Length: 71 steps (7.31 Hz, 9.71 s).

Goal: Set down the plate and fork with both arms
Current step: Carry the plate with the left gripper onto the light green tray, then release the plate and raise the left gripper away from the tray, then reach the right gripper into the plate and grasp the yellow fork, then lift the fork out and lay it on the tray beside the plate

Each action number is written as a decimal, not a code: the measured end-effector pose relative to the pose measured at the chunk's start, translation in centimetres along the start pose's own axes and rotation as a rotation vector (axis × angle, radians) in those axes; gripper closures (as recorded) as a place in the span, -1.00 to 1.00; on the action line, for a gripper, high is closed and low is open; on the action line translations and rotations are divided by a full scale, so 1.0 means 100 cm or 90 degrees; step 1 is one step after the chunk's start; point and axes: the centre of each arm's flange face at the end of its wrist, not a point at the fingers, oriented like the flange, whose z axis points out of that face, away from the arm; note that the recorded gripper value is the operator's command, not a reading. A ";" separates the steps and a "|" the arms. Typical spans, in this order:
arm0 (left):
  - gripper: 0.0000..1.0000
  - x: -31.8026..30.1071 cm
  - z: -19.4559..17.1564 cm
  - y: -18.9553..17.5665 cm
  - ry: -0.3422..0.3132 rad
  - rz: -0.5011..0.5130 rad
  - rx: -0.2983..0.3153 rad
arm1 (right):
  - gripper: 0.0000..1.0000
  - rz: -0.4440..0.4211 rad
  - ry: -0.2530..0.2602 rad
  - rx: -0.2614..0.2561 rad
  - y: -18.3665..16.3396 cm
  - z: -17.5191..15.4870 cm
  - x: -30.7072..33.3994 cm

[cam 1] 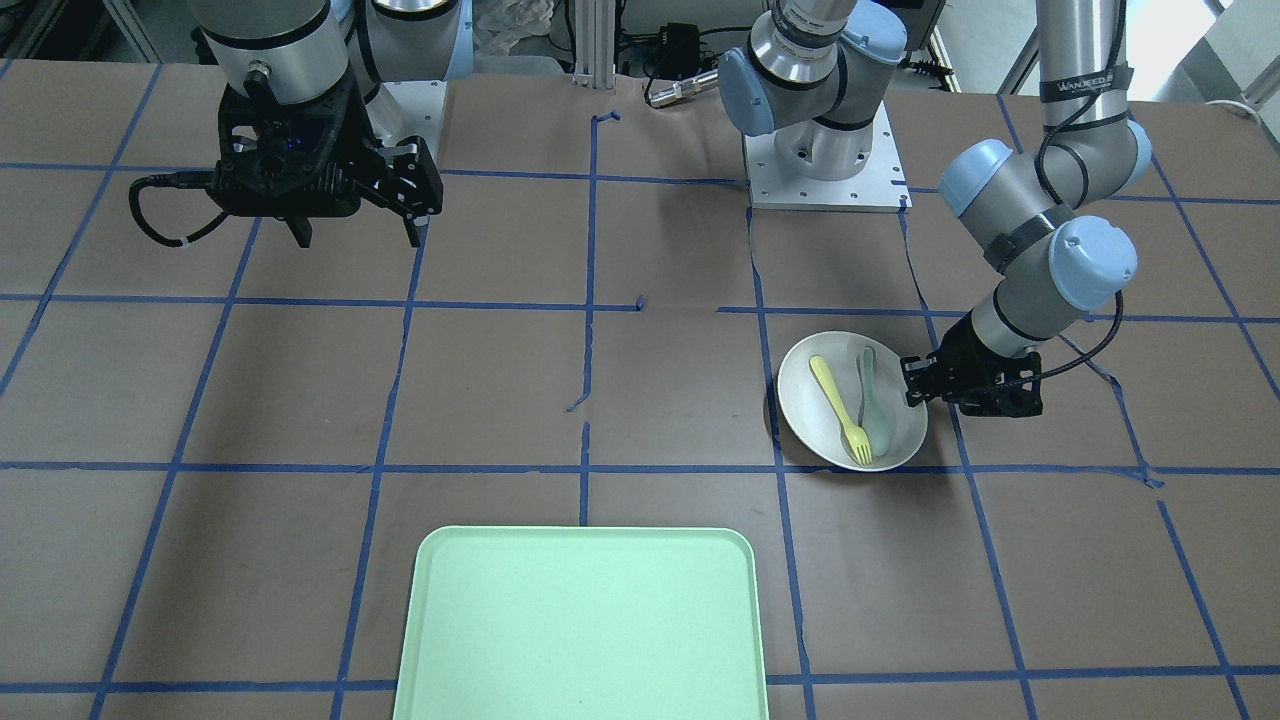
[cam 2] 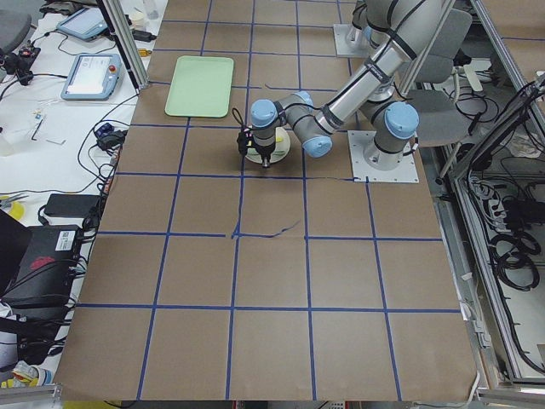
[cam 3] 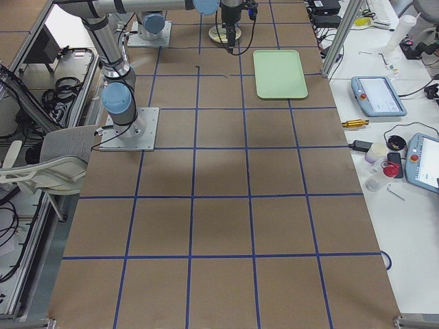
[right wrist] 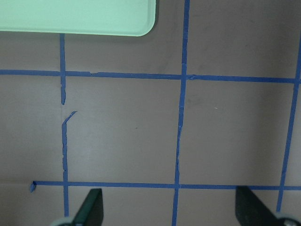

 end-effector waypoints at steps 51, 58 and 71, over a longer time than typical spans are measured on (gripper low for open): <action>-1.00 0.290 -0.243 0.037 -0.065 0.103 -0.007 | 0.44 -0.054 -0.063 0.061 -0.249 0.293 -0.196; -1.00 0.289 -0.237 0.039 -0.065 0.105 -0.010 | 1.00 -0.048 -0.046 0.102 -0.249 0.243 -0.180; -1.00 0.287 -0.236 0.038 -0.066 0.101 -0.013 | -1.00 0.017 0.032 0.022 -0.177 0.117 -0.006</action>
